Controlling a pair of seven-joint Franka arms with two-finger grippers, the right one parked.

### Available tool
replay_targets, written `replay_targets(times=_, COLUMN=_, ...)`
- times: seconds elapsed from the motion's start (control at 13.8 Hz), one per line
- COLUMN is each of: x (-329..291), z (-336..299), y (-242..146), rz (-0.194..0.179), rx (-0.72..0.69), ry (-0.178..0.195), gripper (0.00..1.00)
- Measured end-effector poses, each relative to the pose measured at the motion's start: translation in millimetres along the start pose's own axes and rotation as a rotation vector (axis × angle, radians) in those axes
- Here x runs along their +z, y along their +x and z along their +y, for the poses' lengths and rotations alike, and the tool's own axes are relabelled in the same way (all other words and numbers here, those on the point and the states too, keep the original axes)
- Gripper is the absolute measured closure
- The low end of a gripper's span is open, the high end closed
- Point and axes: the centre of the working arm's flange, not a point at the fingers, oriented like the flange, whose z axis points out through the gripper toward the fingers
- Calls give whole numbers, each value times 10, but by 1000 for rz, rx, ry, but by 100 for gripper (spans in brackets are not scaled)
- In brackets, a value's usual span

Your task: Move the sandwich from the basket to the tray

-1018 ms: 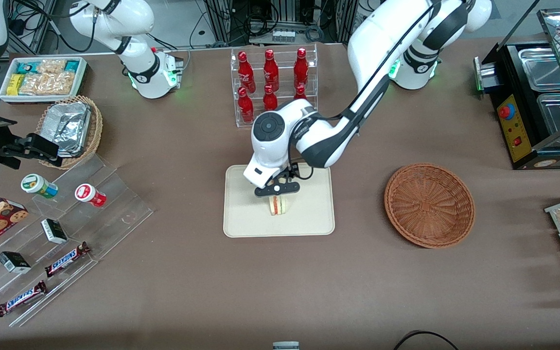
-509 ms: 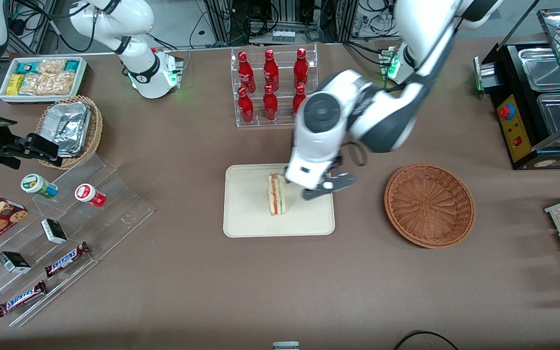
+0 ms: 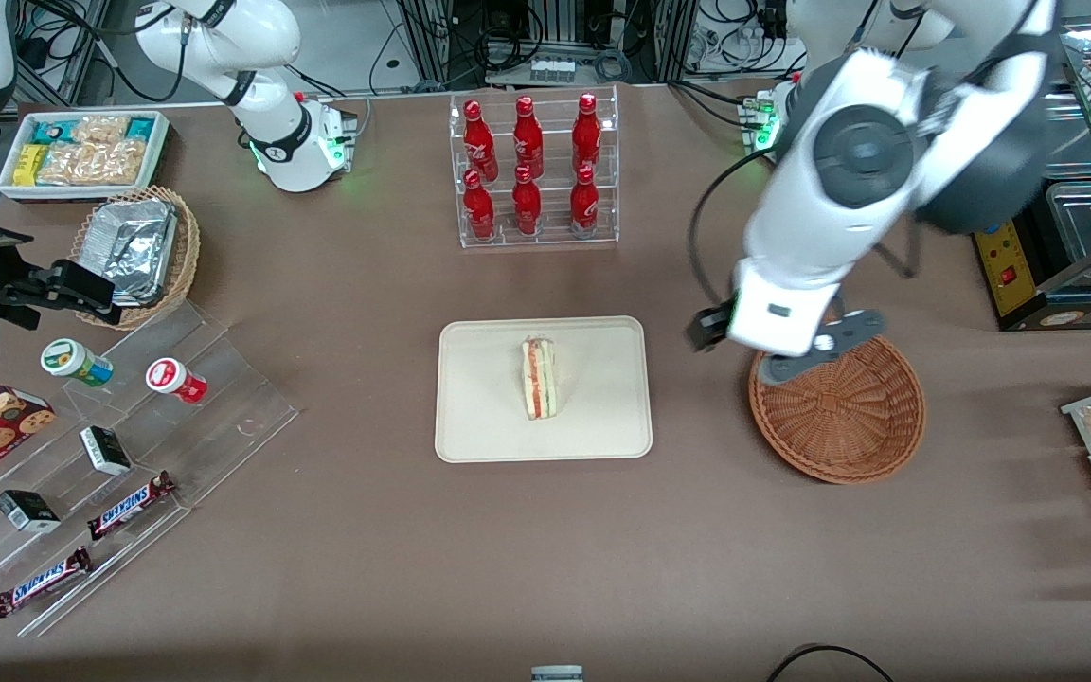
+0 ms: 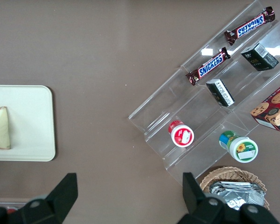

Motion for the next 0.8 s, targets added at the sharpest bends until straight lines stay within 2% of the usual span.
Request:
replay_targets(times=0.51, x=-340, z=-1189, y=374, rz=-99, rx=225, ry=54, gripper=0)
replay_targets(times=0.8, x=-487, z=-2005, y=522, rz=-108, rx=342, ry=51, gripper=0)
